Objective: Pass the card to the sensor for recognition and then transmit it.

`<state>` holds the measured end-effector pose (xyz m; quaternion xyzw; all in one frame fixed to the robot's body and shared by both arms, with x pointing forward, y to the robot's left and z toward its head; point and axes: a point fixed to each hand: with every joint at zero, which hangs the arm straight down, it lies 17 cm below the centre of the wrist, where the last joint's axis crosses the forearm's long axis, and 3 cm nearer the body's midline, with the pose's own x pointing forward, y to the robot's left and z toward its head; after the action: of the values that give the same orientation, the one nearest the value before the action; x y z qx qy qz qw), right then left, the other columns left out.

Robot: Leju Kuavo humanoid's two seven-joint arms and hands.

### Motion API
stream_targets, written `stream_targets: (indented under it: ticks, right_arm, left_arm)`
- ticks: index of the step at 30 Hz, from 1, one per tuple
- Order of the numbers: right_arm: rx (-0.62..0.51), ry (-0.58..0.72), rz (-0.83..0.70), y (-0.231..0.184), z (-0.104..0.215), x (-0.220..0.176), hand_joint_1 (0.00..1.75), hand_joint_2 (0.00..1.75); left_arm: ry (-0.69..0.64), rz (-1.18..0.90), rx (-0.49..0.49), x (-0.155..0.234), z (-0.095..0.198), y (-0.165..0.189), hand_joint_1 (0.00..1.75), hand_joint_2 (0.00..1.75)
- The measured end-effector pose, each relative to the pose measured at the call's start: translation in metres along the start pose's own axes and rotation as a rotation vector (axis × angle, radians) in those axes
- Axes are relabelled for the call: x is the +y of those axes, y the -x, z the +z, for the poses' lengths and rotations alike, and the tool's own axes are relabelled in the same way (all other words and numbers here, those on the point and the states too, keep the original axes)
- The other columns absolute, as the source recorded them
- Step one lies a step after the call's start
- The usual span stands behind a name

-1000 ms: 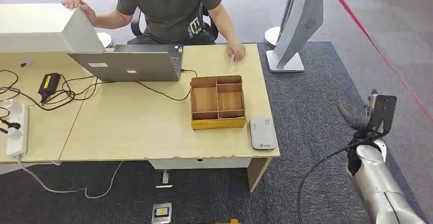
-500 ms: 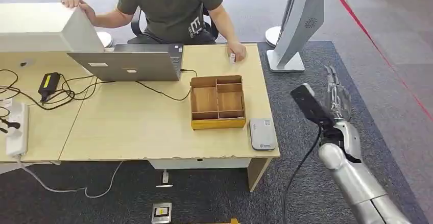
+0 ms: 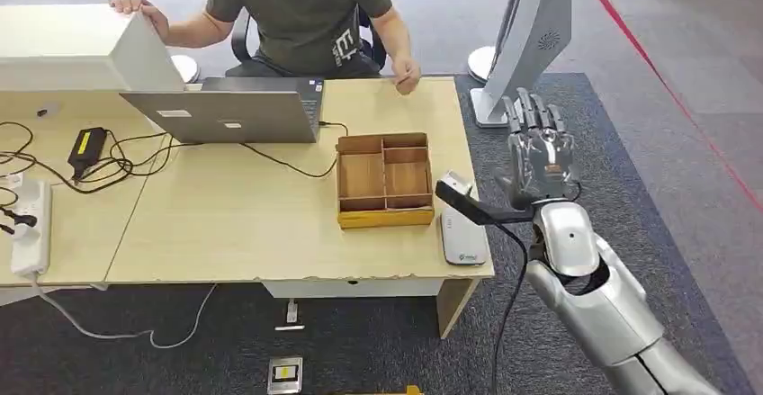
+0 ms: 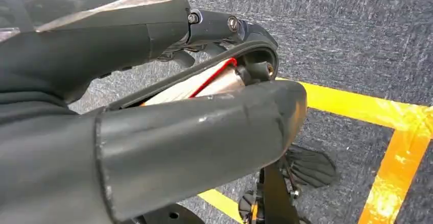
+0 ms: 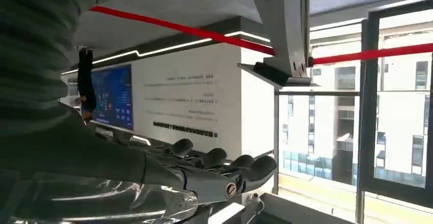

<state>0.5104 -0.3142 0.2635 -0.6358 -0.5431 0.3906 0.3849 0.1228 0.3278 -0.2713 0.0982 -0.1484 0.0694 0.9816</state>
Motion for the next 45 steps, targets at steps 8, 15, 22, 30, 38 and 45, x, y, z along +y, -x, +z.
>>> stream_targets:
  ticks: [8,15,22,30,38,45]
  right_arm:
    - [-0.037,-0.014,0.028,-0.017,-0.004,-0.002,0.0,1.75]
    - [-0.056,-0.049,0.036,-0.043,-0.025,-0.001,0.0,1.75]
    - [0.001,-0.125,-0.098,-0.058,-0.042,0.012,0.0,1.75]
    - [0.028,-0.184,-0.13,-0.057,-0.04,0.036,0.0,1.75]
    - [0.036,-0.209,-0.117,-0.054,-0.037,0.048,0.0,1.75]
    - [0.061,-0.236,-0.103,-0.049,-0.034,0.055,0.0,1.75]
  left_arm:
    - [-0.001,0.009,0.012,0.0,0.0,0.002,0.0,0.0]
    - [-0.005,0.029,-0.008,0.001,0.0,-0.003,0.0,0.0]
    - [0.001,0.029,0.007,0.0,0.0,0.0,0.0,0.0]
    - [0.006,0.022,0.022,-0.001,0.0,0.004,0.0,0.0]
    - [0.007,0.021,0.023,-0.001,0.0,0.005,0.0,0.0]
    - [0.007,0.012,0.017,-0.001,0.0,0.004,0.0,0.0]
